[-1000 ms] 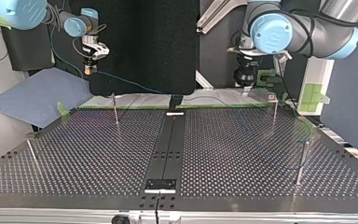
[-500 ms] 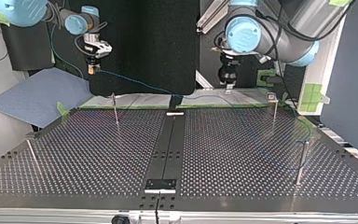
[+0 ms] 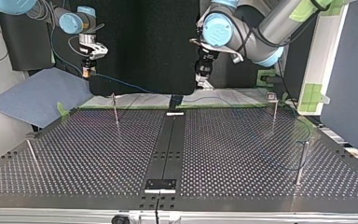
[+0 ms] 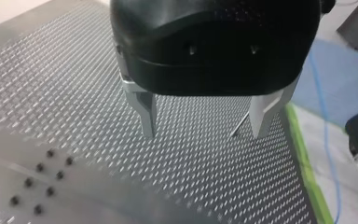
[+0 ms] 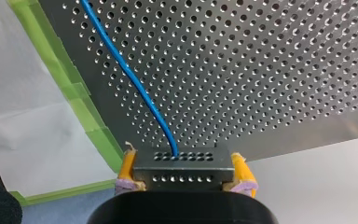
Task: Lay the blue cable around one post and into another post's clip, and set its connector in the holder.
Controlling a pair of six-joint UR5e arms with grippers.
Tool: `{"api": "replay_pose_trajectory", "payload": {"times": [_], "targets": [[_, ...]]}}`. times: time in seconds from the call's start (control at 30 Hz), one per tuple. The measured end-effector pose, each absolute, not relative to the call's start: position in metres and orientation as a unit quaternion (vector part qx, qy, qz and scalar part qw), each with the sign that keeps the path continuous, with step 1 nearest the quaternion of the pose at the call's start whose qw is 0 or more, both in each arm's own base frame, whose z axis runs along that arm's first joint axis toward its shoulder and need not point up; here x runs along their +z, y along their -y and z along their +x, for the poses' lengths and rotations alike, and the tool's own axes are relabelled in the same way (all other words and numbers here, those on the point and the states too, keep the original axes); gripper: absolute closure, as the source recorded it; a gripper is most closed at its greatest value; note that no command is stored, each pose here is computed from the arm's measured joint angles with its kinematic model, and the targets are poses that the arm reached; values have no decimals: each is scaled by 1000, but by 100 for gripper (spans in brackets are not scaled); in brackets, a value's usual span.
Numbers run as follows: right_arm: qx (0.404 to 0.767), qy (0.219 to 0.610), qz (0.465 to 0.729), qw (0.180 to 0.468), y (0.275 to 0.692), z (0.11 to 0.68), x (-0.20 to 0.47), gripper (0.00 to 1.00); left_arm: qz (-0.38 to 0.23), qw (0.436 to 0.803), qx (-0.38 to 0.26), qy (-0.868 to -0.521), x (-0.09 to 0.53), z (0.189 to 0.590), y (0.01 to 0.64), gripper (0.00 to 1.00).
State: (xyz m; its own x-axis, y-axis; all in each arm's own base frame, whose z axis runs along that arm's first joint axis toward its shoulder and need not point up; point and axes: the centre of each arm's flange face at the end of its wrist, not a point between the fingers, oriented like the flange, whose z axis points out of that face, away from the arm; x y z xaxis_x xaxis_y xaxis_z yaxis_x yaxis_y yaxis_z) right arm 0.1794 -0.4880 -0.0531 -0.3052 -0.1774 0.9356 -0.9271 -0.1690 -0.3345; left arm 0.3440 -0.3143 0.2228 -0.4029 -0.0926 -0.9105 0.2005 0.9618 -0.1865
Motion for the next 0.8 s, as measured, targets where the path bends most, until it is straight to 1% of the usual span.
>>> {"api": "replay_pose_trajectory", "payload": {"times": [0.27, 0.53, 0.8], "targets": [[582, 558, 497, 320, 485, 182, -53, 100, 63, 538, -163, -825, 198, 333, 344, 0], [580, 557, 499, 323, 468, 184, -57, 100, 87, 532, -184, -822, 170, 317, 373, 0], [582, 554, 500, 322, 463, 187, -57, 100, 110, 546, -205, -805, 156, 313, 412, 0]]}}
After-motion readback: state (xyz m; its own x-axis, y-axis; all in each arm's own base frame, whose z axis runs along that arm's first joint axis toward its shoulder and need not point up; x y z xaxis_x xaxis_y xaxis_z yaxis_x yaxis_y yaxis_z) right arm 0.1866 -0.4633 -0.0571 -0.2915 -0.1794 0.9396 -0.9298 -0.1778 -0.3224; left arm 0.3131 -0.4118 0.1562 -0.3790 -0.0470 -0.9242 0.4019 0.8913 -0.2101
